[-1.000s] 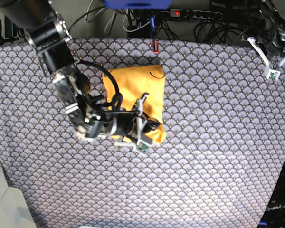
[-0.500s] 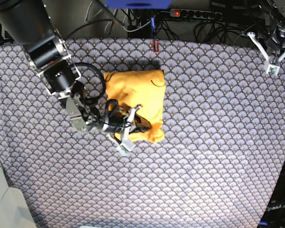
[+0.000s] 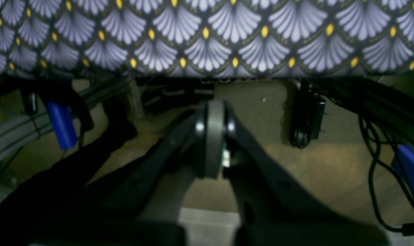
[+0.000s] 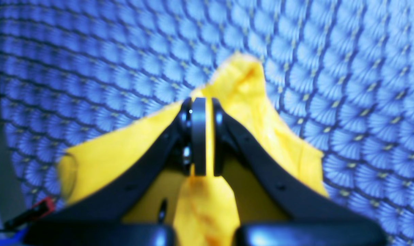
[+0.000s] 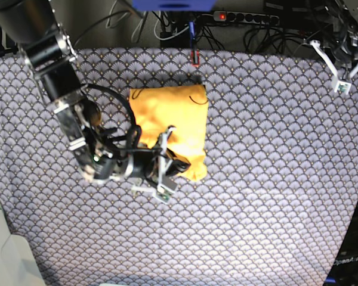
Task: Fold the T-shirt properly
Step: 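Pinch and smooth the bundle's edge with the right gripper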
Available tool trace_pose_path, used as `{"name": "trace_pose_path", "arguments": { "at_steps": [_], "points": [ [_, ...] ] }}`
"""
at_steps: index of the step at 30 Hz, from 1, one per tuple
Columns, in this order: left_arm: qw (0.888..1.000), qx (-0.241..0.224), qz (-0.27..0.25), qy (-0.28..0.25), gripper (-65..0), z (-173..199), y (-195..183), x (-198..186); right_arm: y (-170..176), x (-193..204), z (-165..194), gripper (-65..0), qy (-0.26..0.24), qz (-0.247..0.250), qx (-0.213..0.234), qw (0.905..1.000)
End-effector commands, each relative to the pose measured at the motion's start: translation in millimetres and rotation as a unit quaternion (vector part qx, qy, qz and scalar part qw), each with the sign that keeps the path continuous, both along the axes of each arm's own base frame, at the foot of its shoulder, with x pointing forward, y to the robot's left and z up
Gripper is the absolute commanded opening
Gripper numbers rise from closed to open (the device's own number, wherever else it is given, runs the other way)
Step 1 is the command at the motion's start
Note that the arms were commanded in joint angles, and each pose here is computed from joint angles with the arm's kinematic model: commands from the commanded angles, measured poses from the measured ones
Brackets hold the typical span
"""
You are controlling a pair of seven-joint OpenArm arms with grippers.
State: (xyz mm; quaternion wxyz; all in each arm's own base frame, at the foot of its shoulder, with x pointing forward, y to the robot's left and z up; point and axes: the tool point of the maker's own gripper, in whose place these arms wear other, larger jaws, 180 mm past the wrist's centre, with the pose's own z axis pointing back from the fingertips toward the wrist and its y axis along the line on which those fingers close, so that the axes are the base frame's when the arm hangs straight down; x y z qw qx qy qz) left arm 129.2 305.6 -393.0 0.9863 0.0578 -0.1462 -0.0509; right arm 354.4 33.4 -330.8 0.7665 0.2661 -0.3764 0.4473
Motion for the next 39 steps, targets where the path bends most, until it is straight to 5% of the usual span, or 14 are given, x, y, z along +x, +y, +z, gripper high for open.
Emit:
{"name": "trace_pose_path", "arguments": {
  "at_steps": [1,12,22,39],
  "points": [
    [1.000,0.008,-0.003,-0.010,-65.0,6.6,4.2,4.4,5.0,-3.3,20.0,-64.0,-0.022,0.007,0.022,0.9995],
    [1.000,0.007,-0.005,-0.013,-65.0,7.1,3.2,7.2,-9.4,-76.3,-19.0,-64.0,0.037,-0.029,0.081,0.9956],
    [1.000,0.012,-0.007,-0.009,-65.0,7.6,5.1,4.9,-29.0,-87.8,-87.7,-64.0,0.126,-0.097,0.107,0.9815],
    [1.000,0.014,-0.009,-0.009,-65.0,8.4,6.2,5.9,-39.8,-114.4,-105.8,-64.0,0.153,-0.120,0.119,0.9737]
  ]
}}
